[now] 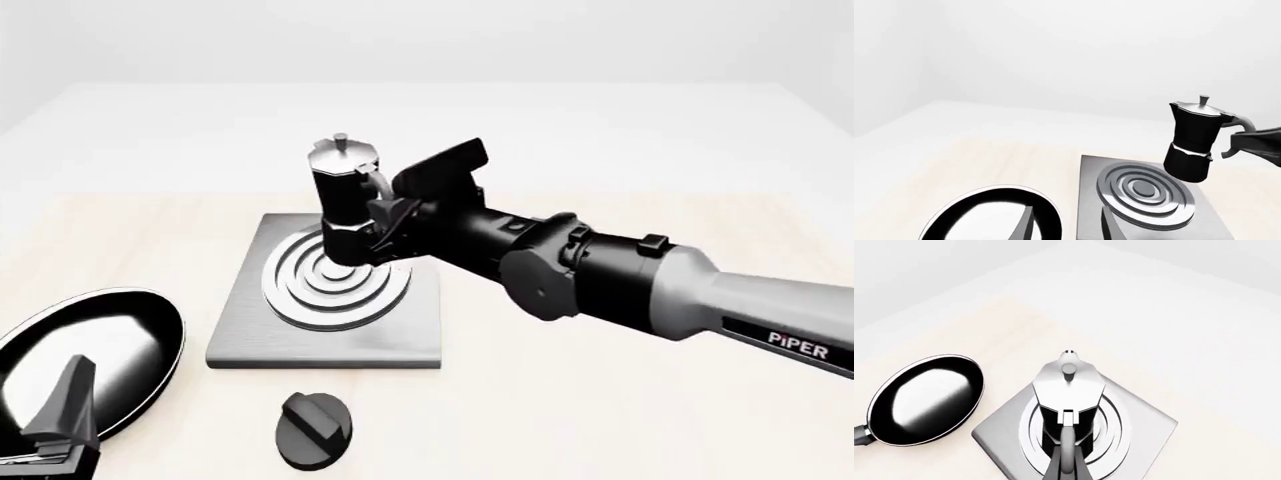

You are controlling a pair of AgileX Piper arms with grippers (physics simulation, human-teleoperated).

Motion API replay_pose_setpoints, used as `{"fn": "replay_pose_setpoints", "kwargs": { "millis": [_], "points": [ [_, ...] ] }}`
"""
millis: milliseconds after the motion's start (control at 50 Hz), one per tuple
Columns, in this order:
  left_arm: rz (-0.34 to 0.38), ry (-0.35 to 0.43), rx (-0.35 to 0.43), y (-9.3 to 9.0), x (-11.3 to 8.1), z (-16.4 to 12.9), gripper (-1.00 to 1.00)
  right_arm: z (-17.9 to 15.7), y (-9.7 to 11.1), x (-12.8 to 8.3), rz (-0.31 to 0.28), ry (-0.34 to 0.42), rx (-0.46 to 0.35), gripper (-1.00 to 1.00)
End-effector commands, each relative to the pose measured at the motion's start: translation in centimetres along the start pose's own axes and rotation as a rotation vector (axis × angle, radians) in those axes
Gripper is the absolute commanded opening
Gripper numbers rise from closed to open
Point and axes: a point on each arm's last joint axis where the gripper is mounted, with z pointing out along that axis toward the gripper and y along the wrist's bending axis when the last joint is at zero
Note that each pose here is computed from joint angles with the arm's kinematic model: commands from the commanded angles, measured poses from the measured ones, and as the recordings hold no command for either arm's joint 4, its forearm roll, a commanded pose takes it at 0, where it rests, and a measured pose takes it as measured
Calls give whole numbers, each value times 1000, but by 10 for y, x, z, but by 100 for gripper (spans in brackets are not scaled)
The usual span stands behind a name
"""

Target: Turn on the stove and put the moka pot on it.

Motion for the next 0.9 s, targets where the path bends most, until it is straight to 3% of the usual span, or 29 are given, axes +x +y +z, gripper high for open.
{"fn": "replay_pose_setpoints", "kwargs": {
  "millis": [20, 520, 900],
  "points": [
    [2, 2, -1, 0, 0, 0, 100, 22, -2, 1, 12, -19, 4, -100],
    [18, 19, -7, 0, 1, 4, 100, 72, -13, 24, 26, 10, 27, -100],
    [27, 29, -7, 0, 1, 7, 100, 102, -20, 55, 37, 58, 38, -100]
  ]
}}
